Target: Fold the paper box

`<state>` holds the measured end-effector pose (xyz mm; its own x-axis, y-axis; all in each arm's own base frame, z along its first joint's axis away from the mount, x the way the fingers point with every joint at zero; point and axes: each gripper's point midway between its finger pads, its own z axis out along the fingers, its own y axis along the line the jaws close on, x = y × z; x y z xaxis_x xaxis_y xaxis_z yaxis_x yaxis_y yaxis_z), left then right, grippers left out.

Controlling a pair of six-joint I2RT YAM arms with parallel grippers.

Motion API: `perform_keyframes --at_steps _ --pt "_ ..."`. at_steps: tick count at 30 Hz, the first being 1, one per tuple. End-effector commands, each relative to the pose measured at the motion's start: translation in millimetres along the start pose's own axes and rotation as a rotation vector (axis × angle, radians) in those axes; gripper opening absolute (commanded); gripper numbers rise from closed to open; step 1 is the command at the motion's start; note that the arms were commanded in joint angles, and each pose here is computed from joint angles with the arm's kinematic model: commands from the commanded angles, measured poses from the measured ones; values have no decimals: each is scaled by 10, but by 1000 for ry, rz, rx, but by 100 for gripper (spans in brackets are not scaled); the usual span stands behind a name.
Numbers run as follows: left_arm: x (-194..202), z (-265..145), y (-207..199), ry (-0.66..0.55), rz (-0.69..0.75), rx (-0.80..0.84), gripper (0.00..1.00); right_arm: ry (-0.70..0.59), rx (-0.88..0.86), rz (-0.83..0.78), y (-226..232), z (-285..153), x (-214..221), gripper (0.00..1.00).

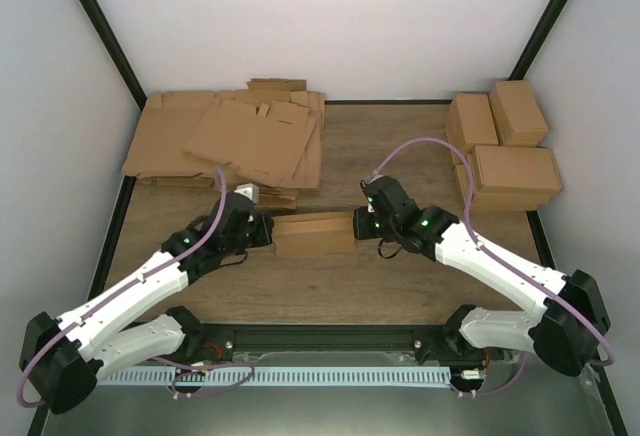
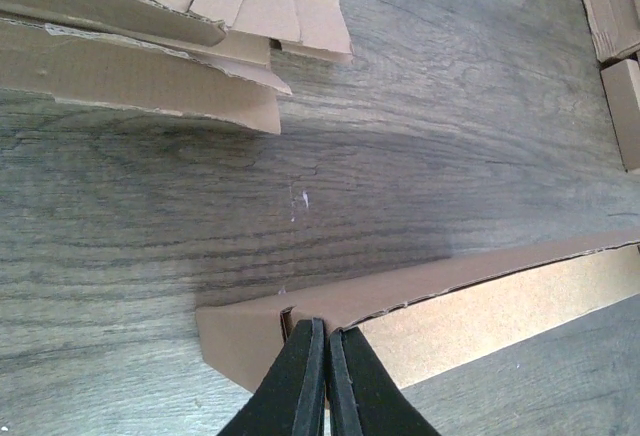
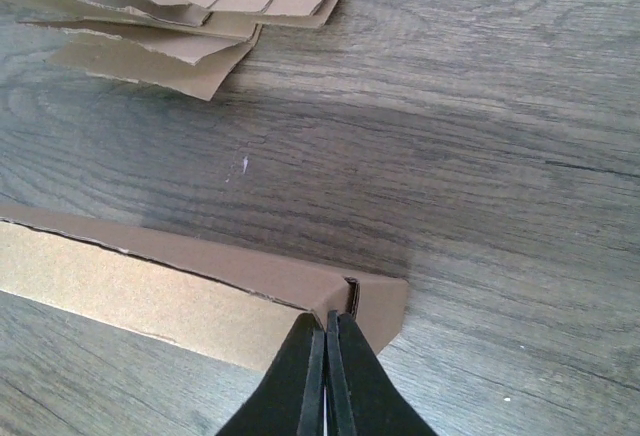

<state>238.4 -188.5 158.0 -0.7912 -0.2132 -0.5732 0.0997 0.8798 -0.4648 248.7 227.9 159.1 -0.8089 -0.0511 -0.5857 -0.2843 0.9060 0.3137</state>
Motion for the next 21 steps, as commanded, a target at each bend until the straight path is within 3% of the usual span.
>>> perform_keyframes --at_steps 1,12,21 --pt "38 57 -45 -7 -14 24 4 13 20 11 -51 17 117 1" --pt "117 126 -28 -1 27 -16 4 16 34 11 -143 57 259 1" --pt "90 105 7 33 141 -82 4 15 79 -53 -180 24 189 1"
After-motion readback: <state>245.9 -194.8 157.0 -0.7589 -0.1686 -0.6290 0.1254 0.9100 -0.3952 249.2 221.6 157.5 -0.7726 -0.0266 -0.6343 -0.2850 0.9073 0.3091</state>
